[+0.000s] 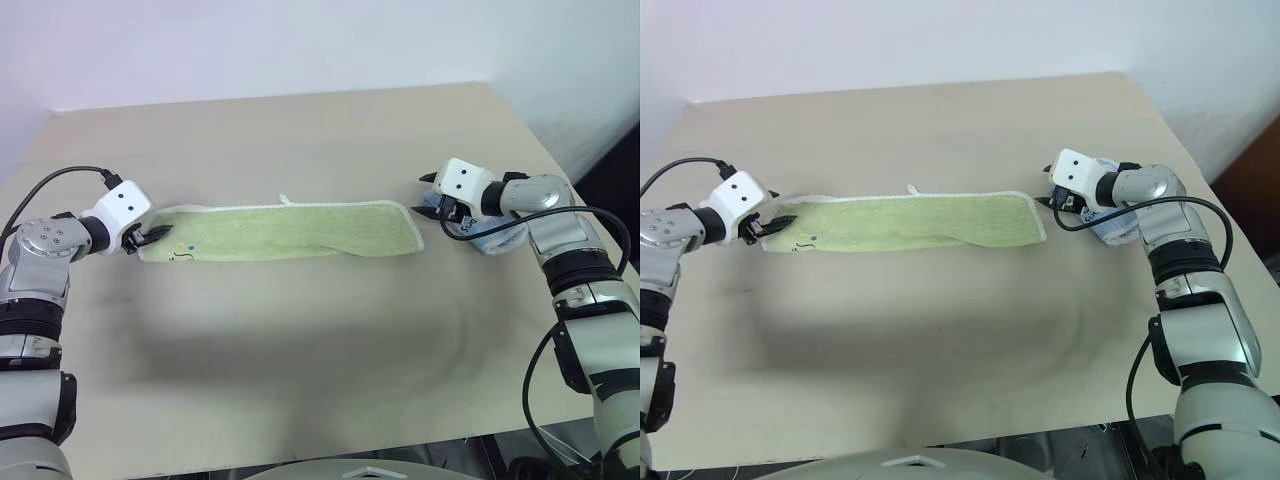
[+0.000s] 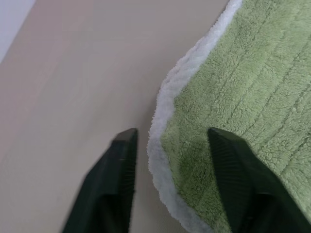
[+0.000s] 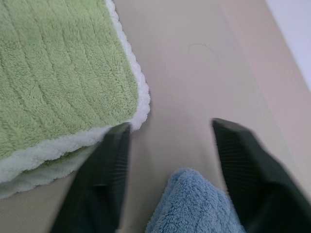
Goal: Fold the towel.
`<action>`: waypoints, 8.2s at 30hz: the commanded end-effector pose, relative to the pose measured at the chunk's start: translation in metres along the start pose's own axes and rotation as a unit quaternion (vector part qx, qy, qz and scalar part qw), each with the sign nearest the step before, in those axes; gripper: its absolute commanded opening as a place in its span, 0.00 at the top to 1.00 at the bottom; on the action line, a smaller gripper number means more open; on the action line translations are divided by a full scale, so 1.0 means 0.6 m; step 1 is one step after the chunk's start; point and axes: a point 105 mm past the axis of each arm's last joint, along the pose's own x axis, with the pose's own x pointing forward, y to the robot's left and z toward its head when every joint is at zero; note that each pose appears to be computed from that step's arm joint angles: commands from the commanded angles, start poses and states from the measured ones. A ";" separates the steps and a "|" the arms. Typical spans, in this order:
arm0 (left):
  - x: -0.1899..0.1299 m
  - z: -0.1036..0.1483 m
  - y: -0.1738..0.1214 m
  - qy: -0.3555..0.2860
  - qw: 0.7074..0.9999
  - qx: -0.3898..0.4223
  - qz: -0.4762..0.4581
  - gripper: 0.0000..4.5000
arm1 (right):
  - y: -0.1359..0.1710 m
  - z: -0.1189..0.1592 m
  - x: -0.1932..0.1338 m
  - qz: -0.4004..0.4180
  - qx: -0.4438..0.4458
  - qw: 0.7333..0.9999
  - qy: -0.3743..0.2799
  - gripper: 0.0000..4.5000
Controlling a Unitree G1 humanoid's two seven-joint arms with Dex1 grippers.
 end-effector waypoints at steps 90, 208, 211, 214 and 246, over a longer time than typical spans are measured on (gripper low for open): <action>-0.077 0.171 -0.206 -0.235 0.938 -0.198 -0.158 0.09 | 0.137 0.252 0.137 0.086 0.305 0.943 -0.105 0.88; 0.076 0.307 -0.339 -0.173 0.966 -0.073 -0.178 0.99 | 0.036 0.043 -0.005 -0.213 0.306 0.924 -0.089 0.05; 0.076 0.313 -0.342 -0.185 0.960 -0.095 -0.189 0.85 | 0.046 0.034 -0.014 -0.220 0.309 0.922 -0.080 0.05; 0.073 0.313 -0.336 -0.192 0.957 -0.111 -0.190 0.63 | 0.050 0.033 -0.016 -0.221 0.310 0.922 -0.078 0.05; 0.067 0.292 -0.229 -0.245 0.943 -0.209 -0.082 1.00 | 0.115 0.195 0.087 -0.035 0.323 0.926 -0.191 1.00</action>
